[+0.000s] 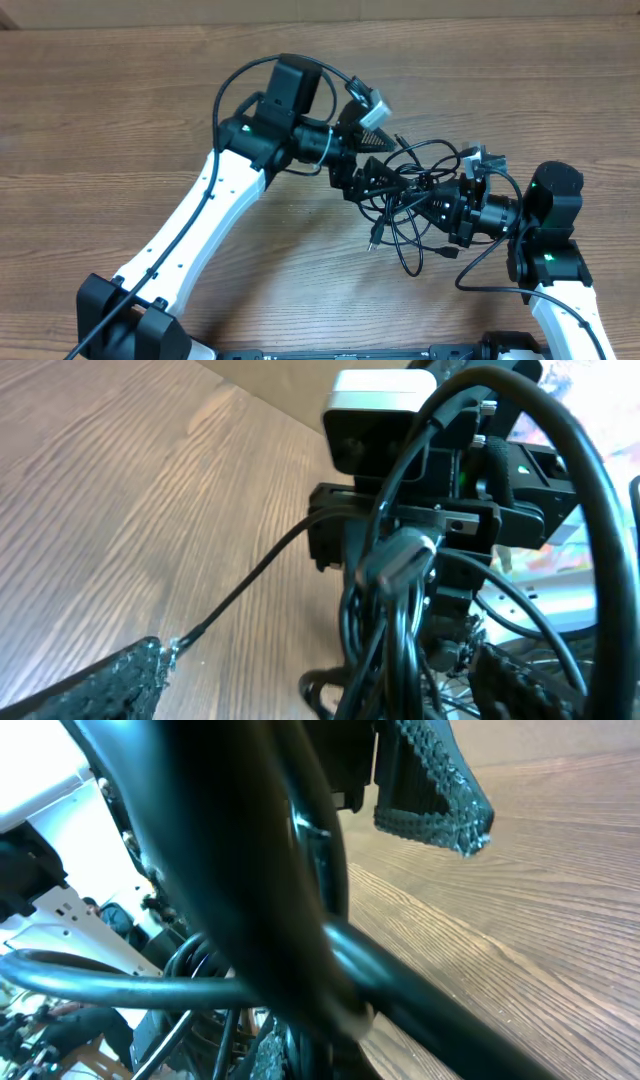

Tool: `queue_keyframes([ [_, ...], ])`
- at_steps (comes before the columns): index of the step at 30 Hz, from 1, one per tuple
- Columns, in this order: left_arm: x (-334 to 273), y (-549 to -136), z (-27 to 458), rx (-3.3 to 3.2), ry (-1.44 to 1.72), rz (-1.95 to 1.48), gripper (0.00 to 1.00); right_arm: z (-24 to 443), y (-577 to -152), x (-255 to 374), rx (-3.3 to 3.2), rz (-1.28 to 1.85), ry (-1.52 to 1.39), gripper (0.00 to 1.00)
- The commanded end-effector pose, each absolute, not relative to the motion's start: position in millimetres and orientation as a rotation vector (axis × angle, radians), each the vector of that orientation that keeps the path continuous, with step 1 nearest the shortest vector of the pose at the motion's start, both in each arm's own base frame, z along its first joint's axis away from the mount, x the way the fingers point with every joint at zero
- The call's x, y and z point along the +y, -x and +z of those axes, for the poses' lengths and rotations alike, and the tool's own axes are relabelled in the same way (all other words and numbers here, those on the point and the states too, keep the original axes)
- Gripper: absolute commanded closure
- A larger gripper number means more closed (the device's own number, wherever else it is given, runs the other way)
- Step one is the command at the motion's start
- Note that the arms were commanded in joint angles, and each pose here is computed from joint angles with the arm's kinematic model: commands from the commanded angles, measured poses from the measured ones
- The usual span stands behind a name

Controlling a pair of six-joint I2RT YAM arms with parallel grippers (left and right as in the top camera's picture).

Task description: Untangle cables

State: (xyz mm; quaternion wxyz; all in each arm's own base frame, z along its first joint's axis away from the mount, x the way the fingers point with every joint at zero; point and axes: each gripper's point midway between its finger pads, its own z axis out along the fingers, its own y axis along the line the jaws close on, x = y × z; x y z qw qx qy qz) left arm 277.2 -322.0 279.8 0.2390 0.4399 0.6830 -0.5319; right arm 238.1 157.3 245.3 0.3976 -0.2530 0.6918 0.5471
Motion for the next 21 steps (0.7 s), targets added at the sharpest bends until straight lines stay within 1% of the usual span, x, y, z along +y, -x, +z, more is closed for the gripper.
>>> queue_keyframes([
  [1, -323, -273, 296, 1.819, -1.223, -1.441, 0.3, 255, -235, 159, 1.708, 1.386, 0.695, 0.96],
  [2, -323, -274, 295, 1.826, -1.219, -1.431, 0.57, 255, -235, 159, 1.708, 1.386, 0.695, 0.96],
  [3, -323, -275, 294, 1.829, -1.218, -1.426, 0.73, 255, -235, 159, 1.708, 1.386, 0.695, 0.96],
  [4, -323, -275, 294, 1.828, -1.218, -1.426, 0.86, 255, -235, 159, 1.708, 1.386, 0.695, 0.96],
  [5, -323, -275, 294, 1.828, -1.218, -1.426, 0.95, 255, -235, 159, 1.708, 1.385, 0.695, 0.96],
  [13, -323, -275, 294, 1.829, -1.217, -1.426, 0.96, 253, -240, 157, 1.723, 1.358, 0.669, 0.96],
  [18, -322, -276, 294, 1.834, -1.214, -1.425, 0.96, 239, -257, 149, 1.816, 1.271, 0.538, 0.96],
  [20, -321, -277, 293, 1.838, -1.21, -1.424, 0.96, 233, -263, 145, 1.851, 1.234, 0.49, 0.9],
  [21, -320, -277, 293, 1.84, -1.207, -1.424, 0.96, 231, -265, 144, 1.861, 1.225, 0.476, 0.89],
])
